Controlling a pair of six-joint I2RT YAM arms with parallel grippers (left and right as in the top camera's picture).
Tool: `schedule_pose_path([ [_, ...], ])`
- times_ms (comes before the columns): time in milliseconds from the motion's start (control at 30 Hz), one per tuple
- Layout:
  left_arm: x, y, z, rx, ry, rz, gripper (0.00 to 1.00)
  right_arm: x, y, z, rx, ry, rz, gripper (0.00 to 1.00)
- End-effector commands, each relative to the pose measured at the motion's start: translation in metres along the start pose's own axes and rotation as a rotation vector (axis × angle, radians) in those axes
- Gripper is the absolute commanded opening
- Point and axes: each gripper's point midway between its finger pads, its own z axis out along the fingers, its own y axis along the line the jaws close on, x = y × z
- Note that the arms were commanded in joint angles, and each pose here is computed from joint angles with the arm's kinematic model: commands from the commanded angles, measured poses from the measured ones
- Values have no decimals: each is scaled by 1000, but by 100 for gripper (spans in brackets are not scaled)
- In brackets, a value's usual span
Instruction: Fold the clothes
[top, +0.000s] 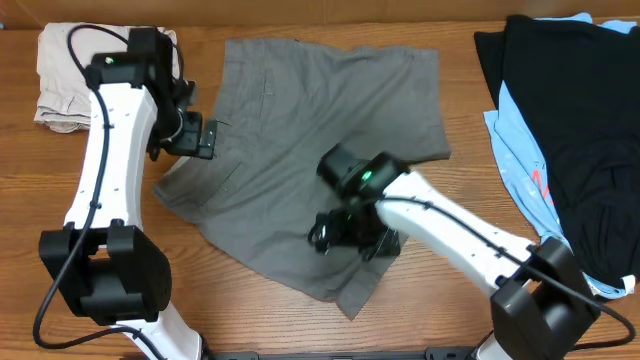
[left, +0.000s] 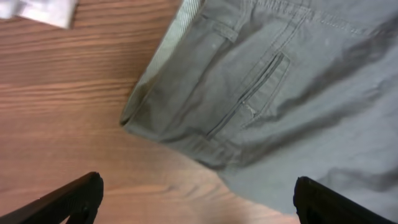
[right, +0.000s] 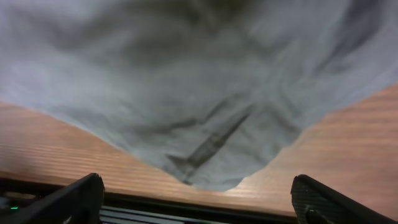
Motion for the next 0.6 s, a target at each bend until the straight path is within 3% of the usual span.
schedule_pose_path([
  [0,5,-4,28,15,23,73,100,18,-6,10,18,23,86,100],
  [167,10,1,56,-13,28,65,100,32,-10,21,30,68,89,100],
  [400,29,19,83,73,54,-131,99,33,6,25,-3,46,36,100],
  [567,42,31,98,88,69,-189,99,35,14,27,-16,32,4,100],
])
